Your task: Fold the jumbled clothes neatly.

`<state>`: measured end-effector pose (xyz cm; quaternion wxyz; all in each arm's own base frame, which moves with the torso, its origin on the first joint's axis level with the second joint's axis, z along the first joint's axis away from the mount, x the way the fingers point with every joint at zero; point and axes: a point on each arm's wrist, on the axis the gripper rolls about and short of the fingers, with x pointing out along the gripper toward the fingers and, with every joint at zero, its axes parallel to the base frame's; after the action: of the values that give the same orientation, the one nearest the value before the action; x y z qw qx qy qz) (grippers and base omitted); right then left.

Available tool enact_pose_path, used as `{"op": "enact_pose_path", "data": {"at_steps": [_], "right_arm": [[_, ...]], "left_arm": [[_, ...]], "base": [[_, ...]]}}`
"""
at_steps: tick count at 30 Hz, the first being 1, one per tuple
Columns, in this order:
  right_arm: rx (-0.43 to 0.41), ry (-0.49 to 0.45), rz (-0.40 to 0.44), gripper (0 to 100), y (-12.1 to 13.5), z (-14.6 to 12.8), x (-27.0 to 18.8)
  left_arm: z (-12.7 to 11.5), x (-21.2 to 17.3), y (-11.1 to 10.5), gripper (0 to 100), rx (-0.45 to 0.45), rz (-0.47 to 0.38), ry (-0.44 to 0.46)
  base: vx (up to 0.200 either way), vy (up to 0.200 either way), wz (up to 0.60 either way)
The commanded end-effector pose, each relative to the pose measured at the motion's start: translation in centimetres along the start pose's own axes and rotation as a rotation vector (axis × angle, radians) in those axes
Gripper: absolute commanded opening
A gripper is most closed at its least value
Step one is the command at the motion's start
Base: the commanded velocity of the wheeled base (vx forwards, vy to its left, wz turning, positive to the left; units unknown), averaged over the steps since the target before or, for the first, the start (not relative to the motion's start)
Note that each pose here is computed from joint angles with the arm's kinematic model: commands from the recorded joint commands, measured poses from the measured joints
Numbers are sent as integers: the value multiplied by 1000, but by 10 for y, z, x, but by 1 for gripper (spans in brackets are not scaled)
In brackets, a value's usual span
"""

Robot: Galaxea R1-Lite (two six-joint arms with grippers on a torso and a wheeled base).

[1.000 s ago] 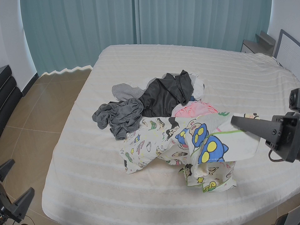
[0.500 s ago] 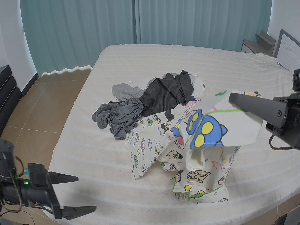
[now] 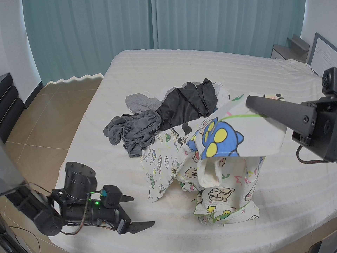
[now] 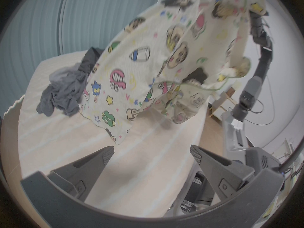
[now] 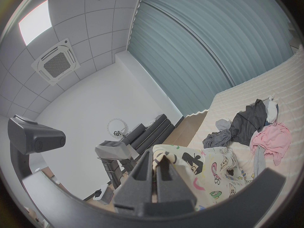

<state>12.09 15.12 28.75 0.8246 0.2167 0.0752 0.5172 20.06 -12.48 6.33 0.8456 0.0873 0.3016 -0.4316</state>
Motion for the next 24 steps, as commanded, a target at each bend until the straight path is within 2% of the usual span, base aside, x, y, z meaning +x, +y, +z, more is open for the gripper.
{"op": "enact_pose_path", "data": {"at_steps": [1, 3, 5, 9, 12, 17, 22, 24], "right_arm": [[16, 10, -24, 0, -7, -1, 6], [19, 14, -33, 0, -9, -2, 9], [18, 11, -31, 0, -9, -1, 9], [17, 5, -30, 0, -8, 0, 8], [17, 5, -33, 0, -9, 0, 8], [17, 4, -29, 0, -8, 0, 8], [16, 3, -28, 0, -8, 1, 7], [16, 3, -30, 0, -8, 0, 7]], "left_arm": [[-28, 61, -6, 100, -43, 13, 115], [-29, 73, -5, 100, -40, 22, 62], [-32, 86, 0, 100, -26, 70, 19], [-42, 103, 6, 100, -18, 159, -28], [-47, 112, 9, 100, -11, 176, -72], [-53, 127, 15, 100, -3, 255, -123], [-44, 134, 21, 100, -4, 289, -167], [-38, 144, 27, 100, -5, 346, -206]], "base": [[0, 0, 0], [0, 0, 0], [0, 0, 0], [0, 0, 0], [0, 0, 0], [0, 0, 0], [0, 0, 0], [0, 0, 0]]}}
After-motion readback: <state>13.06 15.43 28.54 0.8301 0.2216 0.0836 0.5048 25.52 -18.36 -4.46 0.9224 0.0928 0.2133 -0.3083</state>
